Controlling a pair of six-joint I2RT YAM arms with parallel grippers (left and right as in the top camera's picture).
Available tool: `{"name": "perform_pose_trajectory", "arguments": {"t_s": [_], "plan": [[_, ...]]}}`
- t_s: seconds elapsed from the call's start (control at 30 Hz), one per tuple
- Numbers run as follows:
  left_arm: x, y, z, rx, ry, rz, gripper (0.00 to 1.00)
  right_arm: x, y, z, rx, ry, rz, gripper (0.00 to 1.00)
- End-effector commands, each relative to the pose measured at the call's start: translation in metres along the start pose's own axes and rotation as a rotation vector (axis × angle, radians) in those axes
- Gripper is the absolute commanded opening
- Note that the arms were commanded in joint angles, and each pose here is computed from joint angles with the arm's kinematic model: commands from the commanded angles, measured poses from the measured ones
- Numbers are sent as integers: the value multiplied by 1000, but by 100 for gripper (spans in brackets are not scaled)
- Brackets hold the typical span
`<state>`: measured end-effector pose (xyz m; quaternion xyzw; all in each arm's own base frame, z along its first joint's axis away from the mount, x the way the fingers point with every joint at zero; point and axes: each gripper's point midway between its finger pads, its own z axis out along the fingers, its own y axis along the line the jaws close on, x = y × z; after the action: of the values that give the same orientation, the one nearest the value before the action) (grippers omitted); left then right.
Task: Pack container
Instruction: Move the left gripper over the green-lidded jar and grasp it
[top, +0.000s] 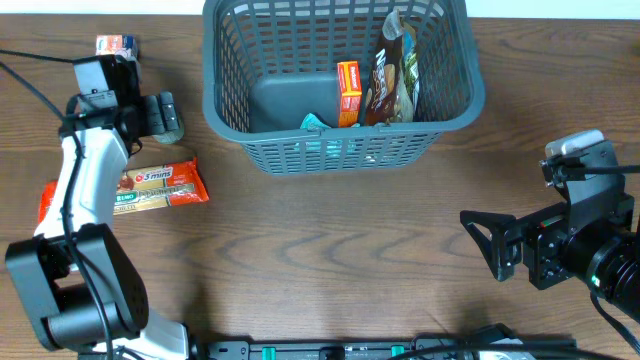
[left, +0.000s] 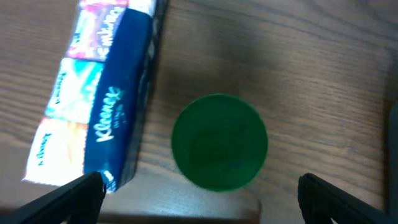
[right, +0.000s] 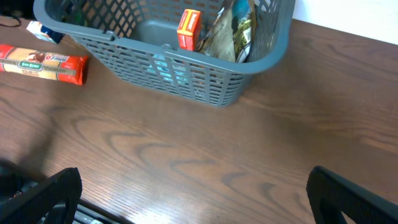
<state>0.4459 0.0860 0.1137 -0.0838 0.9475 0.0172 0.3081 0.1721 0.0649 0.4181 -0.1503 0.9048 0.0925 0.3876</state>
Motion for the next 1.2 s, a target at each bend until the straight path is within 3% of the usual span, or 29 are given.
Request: {"name": "perform_pose_trajectory", "arguments": {"t_s": [0.0,0.8,1.17], "plan": [[-3,-7,11,15,-3,30,99,0,-2,0,11,0,10,99],[20,-10,66,16,61,36,99,0,-2,0,11,0,10,99],[14,-10,77,15,29,32,99,0,-2,0,11,0,10,99]]}}
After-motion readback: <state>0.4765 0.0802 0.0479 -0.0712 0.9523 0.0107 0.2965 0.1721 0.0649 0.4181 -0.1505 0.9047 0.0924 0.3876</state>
